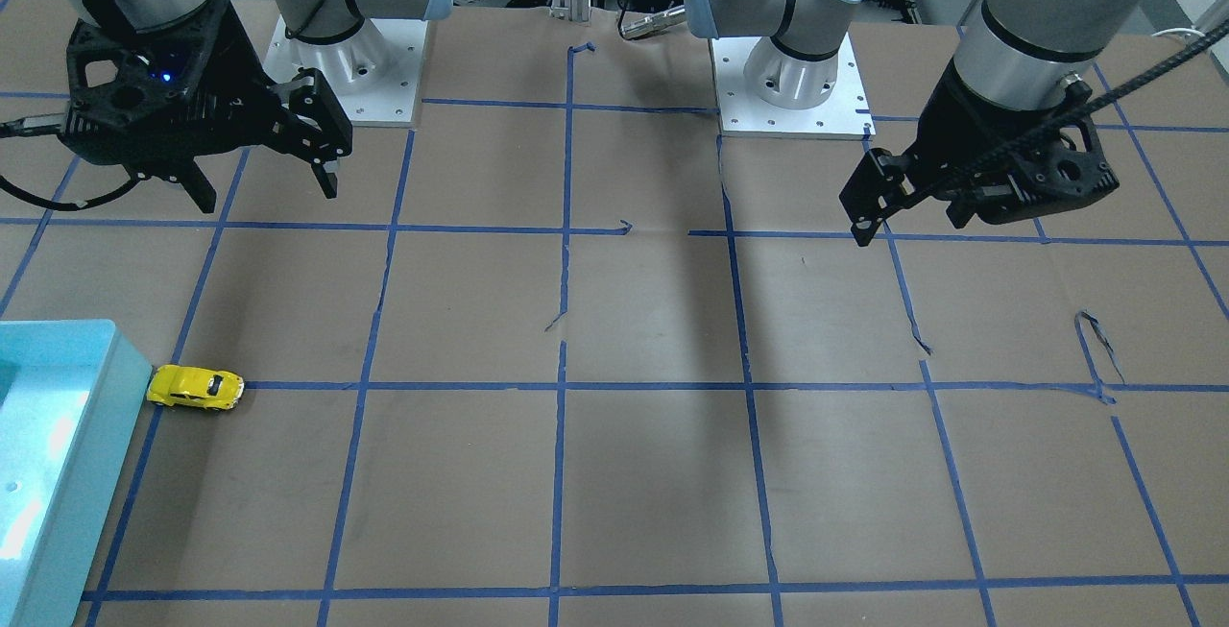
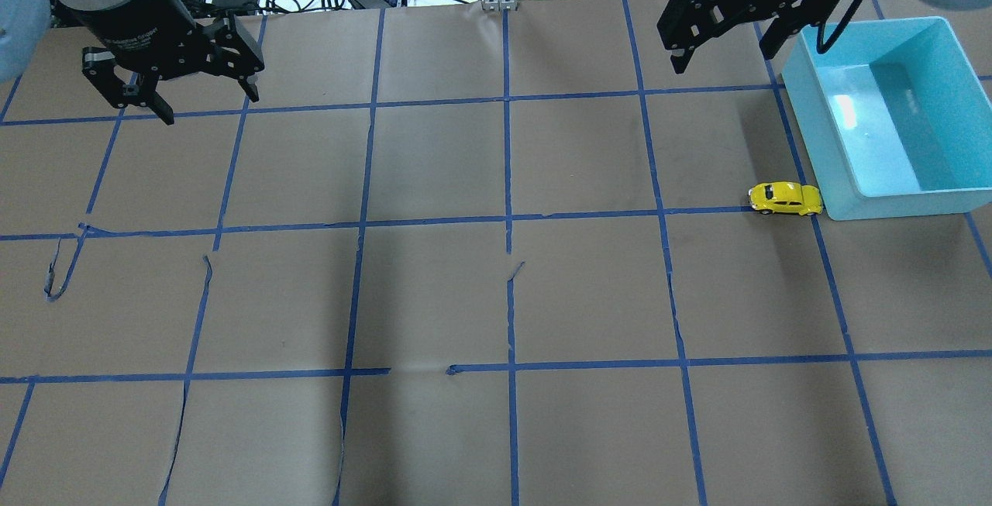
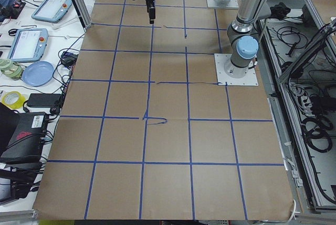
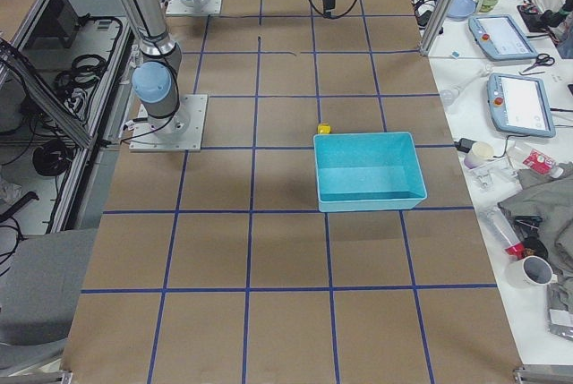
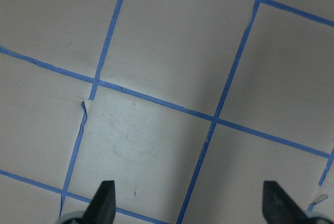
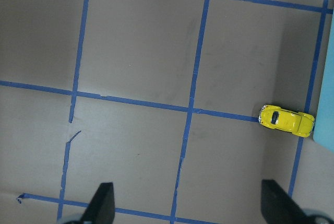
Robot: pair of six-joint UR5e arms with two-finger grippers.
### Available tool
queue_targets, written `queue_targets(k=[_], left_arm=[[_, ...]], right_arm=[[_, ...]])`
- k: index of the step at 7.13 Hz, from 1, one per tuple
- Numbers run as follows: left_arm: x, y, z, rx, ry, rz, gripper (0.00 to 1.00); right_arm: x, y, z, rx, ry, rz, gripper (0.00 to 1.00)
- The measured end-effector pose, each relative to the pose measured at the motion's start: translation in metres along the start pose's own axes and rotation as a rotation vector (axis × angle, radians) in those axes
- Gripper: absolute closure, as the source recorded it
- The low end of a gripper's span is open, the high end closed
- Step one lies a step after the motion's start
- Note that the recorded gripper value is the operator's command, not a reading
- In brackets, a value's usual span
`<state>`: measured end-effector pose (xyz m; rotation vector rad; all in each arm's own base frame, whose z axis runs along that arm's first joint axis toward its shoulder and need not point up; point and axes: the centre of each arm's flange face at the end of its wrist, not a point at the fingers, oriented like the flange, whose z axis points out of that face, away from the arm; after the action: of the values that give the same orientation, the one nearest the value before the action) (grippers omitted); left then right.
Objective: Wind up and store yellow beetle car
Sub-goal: 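Lower the right gripper onto the yellow car beside the bin while the left arm rests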
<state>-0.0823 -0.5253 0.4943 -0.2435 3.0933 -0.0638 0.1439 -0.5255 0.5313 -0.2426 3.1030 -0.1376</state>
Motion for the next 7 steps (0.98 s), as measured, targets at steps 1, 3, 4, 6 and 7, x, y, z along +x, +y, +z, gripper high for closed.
queue_targets(k=[1,3,4,6,7], left_arm=[[0.002,0.006,-0.004,-0.001,-0.002,0.066,0.00],[0.002,0.017,-0.008,-0.007,0.004,0.107,0.00],[0.003,0.022,-0.005,-0.017,0.010,0.113,0.00],[0.003,0.029,0.002,-0.029,0.018,0.138,0.00],[0.003,0.029,0.003,-0.031,0.019,0.149,0.00]], right_arm=[[0.001,0.000,0.000,0.000,0.001,0.001,0.00],[0.003,0.000,0.000,0.000,0.004,0.005,0.00],[0.006,0.000,-0.001,-0.001,0.004,0.007,0.00],[0.015,-0.001,-0.001,-0.006,0.000,0.006,0.00],[0.020,-0.005,0.008,-0.027,-0.003,-0.014,0.00]])
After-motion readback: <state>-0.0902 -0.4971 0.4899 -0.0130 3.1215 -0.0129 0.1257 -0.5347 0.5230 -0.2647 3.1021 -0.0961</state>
